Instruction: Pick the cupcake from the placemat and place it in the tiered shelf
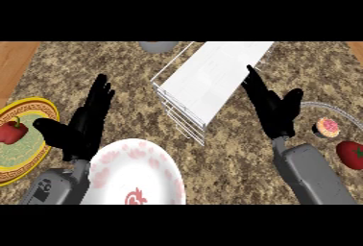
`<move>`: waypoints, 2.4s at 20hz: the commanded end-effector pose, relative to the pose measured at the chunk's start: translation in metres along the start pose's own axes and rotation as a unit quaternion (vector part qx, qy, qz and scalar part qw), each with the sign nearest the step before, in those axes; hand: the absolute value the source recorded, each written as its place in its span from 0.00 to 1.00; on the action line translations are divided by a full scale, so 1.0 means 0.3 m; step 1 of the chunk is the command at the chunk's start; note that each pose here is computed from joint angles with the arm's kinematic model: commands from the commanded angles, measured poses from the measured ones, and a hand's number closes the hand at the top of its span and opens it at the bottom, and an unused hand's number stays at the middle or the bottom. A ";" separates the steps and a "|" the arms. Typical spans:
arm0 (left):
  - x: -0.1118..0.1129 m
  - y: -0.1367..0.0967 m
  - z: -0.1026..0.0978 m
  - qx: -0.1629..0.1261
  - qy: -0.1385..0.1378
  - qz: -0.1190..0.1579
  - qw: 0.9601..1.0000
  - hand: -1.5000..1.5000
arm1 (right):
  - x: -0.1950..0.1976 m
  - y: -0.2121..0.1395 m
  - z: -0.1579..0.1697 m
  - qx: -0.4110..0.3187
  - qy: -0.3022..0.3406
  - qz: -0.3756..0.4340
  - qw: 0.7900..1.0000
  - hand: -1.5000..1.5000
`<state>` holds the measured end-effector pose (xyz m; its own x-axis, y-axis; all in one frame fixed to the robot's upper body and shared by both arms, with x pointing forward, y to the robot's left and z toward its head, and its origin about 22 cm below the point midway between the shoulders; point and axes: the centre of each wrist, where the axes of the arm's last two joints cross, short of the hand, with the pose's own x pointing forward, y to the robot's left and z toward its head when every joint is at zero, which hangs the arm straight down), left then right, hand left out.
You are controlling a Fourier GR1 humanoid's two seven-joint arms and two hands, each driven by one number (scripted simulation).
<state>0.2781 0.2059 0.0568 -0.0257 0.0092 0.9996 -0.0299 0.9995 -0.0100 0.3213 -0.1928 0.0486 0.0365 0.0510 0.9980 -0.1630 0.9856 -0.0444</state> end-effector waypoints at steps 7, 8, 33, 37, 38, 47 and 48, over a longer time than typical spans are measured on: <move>-0.201 0.177 0.095 0.064 0.189 -0.029 0.980 0.50 | 0.186 -0.704 0.164 -0.092 -0.010 0.311 0.946 1.00; -0.215 0.194 0.108 0.057 0.206 -0.026 0.977 0.50 | 0.172 -0.788 0.204 -0.104 0.008 0.286 0.953 1.00; -0.304 0.338 0.045 0.034 0.233 -0.024 0.972 0.50 | 0.332 -1.039 0.266 0.147 0.071 0.338 0.927 0.00; -0.314 0.349 0.129 0.035 0.248 -0.022 0.968 0.50 | 0.337 -0.964 0.175 0.115 0.088 0.349 0.926 0.00; -0.267 0.273 0.094 0.022 0.240 -0.025 0.970 0.50 | 0.358 -0.961 0.131 0.099 0.096 0.384 0.913 0.00; -0.260 0.361 0.068 0.034 0.237 -0.028 0.970 0.50 | 0.244 -0.821 0.113 0.131 0.150 0.423 0.884 0.00; -0.254 0.272 0.090 0.035 0.238 -0.030 0.970 0.50 | 0.212 -0.817 0.143 0.129 0.151 0.427 0.882 0.00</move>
<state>0.2521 0.2950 -0.0208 0.4245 -0.0179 0.9052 -0.0806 0.9951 0.0574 0.3289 -0.4493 0.1407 0.0475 0.8057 0.5905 -0.4519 0.5445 -0.7066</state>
